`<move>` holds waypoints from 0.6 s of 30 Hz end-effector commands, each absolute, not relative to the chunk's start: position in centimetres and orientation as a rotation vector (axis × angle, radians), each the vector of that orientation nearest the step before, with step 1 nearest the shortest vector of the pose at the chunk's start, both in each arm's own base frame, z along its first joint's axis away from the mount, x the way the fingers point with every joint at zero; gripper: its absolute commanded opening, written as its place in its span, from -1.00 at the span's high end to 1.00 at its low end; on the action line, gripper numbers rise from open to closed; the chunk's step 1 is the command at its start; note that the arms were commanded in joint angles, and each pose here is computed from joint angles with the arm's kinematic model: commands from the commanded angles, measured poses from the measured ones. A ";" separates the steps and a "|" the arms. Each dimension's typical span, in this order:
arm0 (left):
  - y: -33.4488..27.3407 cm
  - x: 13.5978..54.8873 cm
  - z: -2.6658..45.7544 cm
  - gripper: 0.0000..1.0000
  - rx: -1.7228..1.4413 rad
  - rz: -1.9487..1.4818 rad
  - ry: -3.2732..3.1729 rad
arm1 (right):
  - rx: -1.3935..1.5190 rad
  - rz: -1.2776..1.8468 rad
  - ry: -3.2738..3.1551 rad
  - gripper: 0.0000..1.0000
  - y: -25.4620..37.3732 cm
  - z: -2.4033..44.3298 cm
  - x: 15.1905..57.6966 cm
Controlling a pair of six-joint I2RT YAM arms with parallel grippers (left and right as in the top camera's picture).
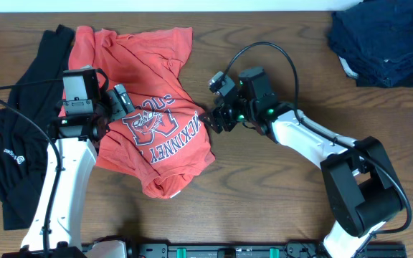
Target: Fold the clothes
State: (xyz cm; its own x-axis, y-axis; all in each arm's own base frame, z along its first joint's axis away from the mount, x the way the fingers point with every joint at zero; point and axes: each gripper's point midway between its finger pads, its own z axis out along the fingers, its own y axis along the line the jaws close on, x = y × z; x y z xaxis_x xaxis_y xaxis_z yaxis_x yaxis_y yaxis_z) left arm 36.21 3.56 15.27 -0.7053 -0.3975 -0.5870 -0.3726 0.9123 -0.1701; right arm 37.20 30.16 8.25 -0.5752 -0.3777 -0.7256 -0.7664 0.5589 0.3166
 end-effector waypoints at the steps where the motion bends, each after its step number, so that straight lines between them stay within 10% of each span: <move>1: 3.9 36.0 15.4 -0.90 -0.537 -0.023 2.427 | -1.085 0.785 2.110 -0.54 31.6 8.6 37.0; 9: 3.9 35.6 15.1 -0.91 -0.539 -0.019 2.447 | -1.360 0.756 2.131 -0.41 33.5 5.1 34.5; 14: 3.9 35.5 15.1 -0.90 -0.536 -0.016 2.452 | -1.318 0.735 2.154 0.63 33.3 5.6 35.5; 18: 3.9 35.5 15.1 -0.88 -0.537 -0.016 2.453 | -1.197 0.735 2.214 0.95 32.1 8.0 37.4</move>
